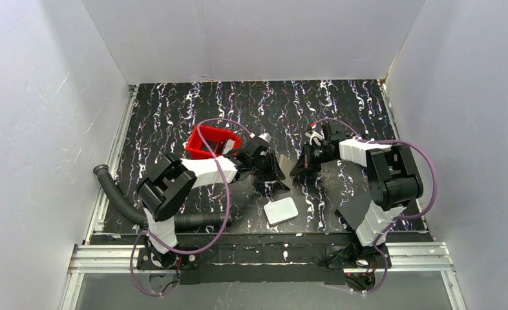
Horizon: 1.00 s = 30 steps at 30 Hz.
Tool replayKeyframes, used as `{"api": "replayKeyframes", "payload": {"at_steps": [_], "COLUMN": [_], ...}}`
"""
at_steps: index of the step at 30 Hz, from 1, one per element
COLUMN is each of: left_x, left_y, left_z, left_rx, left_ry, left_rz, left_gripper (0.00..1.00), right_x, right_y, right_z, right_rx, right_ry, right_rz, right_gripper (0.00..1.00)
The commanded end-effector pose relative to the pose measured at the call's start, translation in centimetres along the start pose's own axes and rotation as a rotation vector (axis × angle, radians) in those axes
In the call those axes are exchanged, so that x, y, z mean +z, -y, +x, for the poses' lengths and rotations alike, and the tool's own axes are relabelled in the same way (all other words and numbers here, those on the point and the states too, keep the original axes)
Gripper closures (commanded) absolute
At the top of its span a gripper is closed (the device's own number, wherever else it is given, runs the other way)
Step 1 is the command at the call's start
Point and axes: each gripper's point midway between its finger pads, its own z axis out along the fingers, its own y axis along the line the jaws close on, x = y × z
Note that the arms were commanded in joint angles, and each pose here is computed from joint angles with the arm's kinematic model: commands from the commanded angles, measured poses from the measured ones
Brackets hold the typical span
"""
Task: Put the credit cards into the card holder
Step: Close the card holder at the center of the board.
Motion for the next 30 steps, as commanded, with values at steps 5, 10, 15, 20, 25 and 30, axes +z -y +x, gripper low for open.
{"api": "replayKeyframes", "payload": {"at_steps": [5, 10, 15, 20, 25, 30], "left_x": [0.4, 0.6, 0.7, 0.5, 0.7, 0.6], "left_y": [-0.3, 0.1, 0.1, -0.2, -0.8, -1.2], "left_z": [1.3, 1.4, 1.5, 1.2, 1.3, 1.1], "left_rx": [0.004, 0.006, -0.001, -0.01, -0.035, -0.063], "left_ry": [-0.053, -0.063, -0.071, -0.065, -0.073, -0.078], "left_rz": [0.004, 0.021, 0.028, 0.024, 0.022, 0.028], "left_gripper": [1.0, 1.0, 1.0, 1.0, 1.0, 1.0], "right_x": [0.7, 1.1, 1.9, 2.6, 3.3, 3.9], "right_y": [-2.4, -3.0, -3.9, -2.2, -3.2, -3.1], "right_z": [-1.7, -1.4, -1.1, 0.3, 1.3, 2.8], "right_rx": [-0.106, -0.138, -0.156, -0.13, -0.16, -0.228], "right_ry": [-0.006, -0.063, -0.096, -0.15, -0.172, -0.2], "right_rz": [0.044, 0.133, 0.187, 0.24, 0.226, 0.252], "right_gripper": [0.99, 0.99, 0.99, 0.99, 0.99, 0.99]}}
